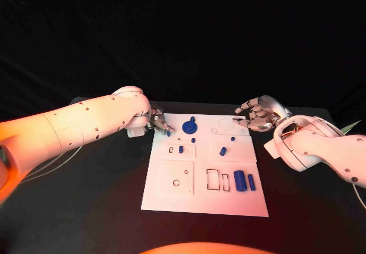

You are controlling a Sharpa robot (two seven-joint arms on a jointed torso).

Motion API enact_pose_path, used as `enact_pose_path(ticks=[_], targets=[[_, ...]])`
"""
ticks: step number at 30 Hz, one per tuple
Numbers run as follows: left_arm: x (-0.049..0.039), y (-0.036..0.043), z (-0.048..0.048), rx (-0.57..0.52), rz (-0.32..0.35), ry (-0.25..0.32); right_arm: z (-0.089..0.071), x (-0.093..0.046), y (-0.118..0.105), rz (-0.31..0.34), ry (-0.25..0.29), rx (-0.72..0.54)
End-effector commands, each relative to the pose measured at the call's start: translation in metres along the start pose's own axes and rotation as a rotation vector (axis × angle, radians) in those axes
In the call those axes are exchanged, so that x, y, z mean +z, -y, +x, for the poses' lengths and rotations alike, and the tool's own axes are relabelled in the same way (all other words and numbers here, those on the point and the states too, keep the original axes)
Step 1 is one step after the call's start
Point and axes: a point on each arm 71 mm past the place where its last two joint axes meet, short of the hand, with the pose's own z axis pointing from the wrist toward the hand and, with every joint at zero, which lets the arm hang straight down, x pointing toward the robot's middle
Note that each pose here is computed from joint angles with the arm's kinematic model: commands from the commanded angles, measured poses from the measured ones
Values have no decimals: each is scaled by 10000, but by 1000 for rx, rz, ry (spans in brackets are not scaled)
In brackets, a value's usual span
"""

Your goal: Assemble the parts on the task board

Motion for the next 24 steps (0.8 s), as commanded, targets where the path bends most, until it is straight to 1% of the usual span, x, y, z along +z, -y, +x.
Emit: enact_pose_path(ticks=[1,24], targets=[[-1,33,11,-14,15,-5,5,0,-13,-15,-2,-6],[2,50,13,-41,25,-5,11,3,-17,-15,-5,-6]])
